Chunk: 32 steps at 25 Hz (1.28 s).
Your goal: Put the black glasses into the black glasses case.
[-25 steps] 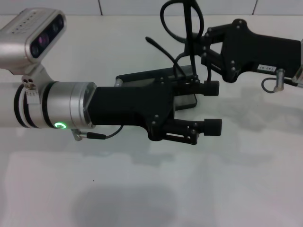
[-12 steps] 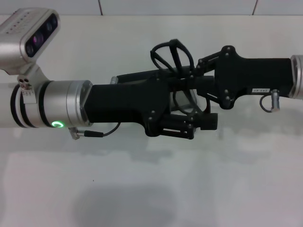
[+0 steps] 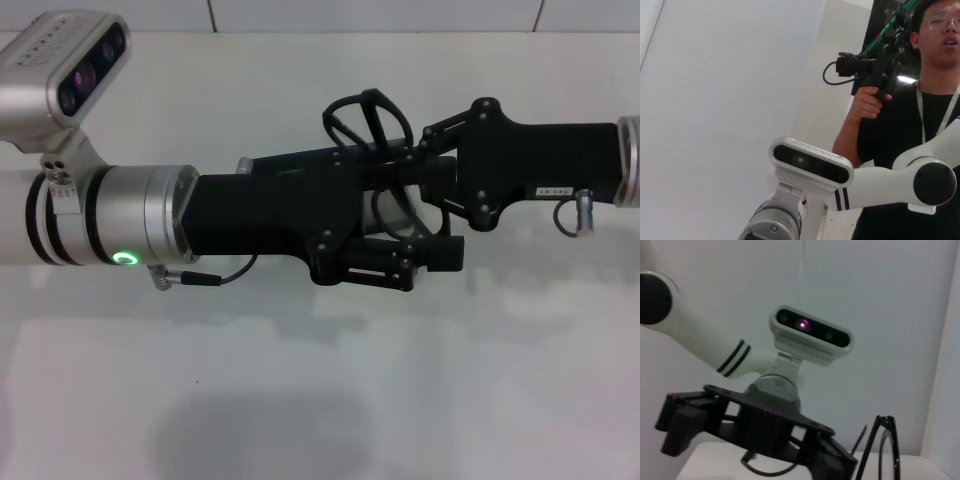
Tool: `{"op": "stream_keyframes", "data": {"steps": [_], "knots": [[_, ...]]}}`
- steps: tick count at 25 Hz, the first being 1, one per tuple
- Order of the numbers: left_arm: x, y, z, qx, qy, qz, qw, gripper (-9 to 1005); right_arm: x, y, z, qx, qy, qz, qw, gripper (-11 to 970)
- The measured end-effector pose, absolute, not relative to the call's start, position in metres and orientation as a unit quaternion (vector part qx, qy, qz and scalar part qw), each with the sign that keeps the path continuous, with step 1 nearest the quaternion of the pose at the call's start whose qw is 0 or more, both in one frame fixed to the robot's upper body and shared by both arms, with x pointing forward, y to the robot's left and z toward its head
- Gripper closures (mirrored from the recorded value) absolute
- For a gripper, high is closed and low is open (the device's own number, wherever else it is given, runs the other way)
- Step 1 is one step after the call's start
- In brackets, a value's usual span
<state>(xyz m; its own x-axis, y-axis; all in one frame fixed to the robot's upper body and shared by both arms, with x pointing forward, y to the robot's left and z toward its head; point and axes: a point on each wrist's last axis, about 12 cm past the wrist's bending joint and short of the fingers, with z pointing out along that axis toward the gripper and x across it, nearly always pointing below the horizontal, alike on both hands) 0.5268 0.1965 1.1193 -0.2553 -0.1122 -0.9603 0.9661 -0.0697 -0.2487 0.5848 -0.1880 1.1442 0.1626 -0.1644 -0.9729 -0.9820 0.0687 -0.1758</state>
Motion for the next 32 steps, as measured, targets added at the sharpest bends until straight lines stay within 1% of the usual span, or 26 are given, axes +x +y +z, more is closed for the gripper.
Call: {"op": "stream_keyframes", "data": {"steps": [6,17,21,23,28,32], "knots": [[0.527,0.197,1.119,0.415,0.515,-0.602,0.448,121,0.586,-0.194,1.145,-0.549,0.518,0.386,0.531,864],[0.527,0.197,1.119,0.414,0.515,-0.603,0.447,120,0.581,-0.192,1.144,-0.559,0.506,0.395,0.525,864],[0.526,0.199,1.12,0.41,0.515,-0.605,0.449,120,0.586,-0.197,1.138,-0.549,0.523,0.365,0.54,864],[0.527,0.204,1.12,0.396,0.516,-0.602,0.463,120,0.59,-0.2,1.134,-0.544,0.536,0.339,0.549,864],[0.525,0.228,1.117,0.324,0.521,-0.58,0.535,120,0.596,-0.199,1.128,-0.545,0.554,0.304,0.552,864],[0.523,0.254,1.107,0.247,0.54,-0.53,0.605,120,0.599,-0.191,1.126,-0.57,0.554,0.276,0.541,864]]}}
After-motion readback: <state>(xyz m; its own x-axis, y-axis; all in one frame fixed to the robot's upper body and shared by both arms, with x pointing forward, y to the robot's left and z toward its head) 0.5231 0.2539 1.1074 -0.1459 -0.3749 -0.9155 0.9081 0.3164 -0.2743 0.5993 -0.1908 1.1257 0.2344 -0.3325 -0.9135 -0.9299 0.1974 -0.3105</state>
